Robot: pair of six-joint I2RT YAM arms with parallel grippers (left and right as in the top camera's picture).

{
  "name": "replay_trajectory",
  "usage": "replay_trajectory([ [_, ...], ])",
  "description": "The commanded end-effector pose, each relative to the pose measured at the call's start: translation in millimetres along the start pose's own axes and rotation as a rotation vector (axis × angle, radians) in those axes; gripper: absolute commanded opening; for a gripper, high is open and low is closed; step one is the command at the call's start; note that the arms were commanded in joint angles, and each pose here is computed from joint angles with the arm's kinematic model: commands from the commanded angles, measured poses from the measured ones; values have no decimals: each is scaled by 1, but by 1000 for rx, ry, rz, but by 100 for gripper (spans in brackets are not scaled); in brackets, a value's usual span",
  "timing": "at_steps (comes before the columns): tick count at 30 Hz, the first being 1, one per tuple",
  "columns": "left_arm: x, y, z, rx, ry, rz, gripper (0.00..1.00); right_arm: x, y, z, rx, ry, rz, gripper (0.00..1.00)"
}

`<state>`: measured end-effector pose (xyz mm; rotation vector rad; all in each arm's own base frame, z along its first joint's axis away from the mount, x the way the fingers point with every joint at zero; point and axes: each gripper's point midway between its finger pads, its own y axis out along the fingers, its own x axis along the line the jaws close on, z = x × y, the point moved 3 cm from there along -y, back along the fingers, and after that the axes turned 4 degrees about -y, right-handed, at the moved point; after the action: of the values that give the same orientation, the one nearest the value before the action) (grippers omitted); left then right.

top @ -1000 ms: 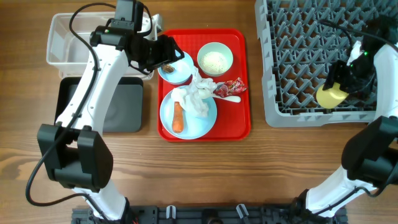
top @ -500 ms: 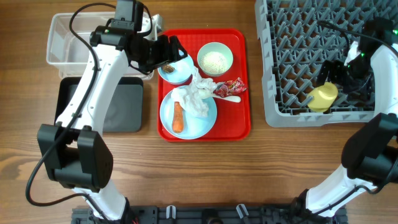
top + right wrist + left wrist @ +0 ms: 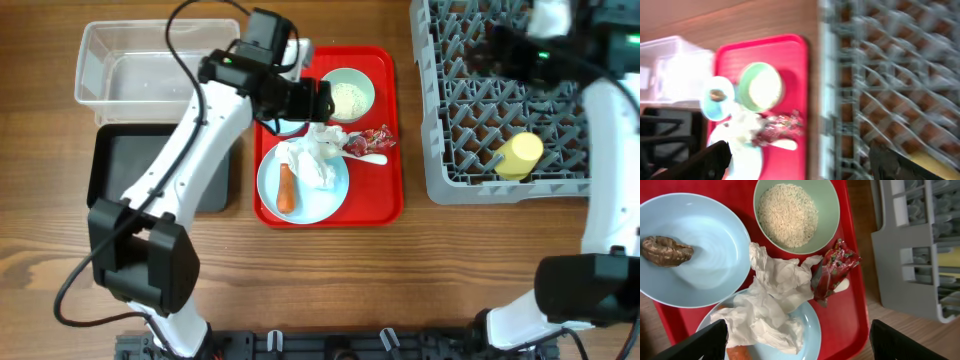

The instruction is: Sort waste into correct bins and load items into the dishwasher rack

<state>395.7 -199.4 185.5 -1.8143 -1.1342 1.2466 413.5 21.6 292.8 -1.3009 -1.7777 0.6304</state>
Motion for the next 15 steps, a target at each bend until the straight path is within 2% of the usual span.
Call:
replay_trajectory([
  [1, 13, -6, -8, -48, -28, -86, 90, 41, 18, -14, -45, -22, -49, 90],
  [3, 18, -9, -10, -56, -78, -91, 98, 63, 34, -20, -69, -37, -53, 90],
  [4, 22, -12, -11, -59, -98, -97, 99, 69, 41, -22, -75, -38, -50, 89],
  [11, 44, -47, -10, -86, -161, -120, 100, 87, 105, -20, -34, -37, -48, 87],
  [15, 63, -66, -7, -97, -201, -173, 100, 83, 158, 0, 64, -32, -39, 86],
])
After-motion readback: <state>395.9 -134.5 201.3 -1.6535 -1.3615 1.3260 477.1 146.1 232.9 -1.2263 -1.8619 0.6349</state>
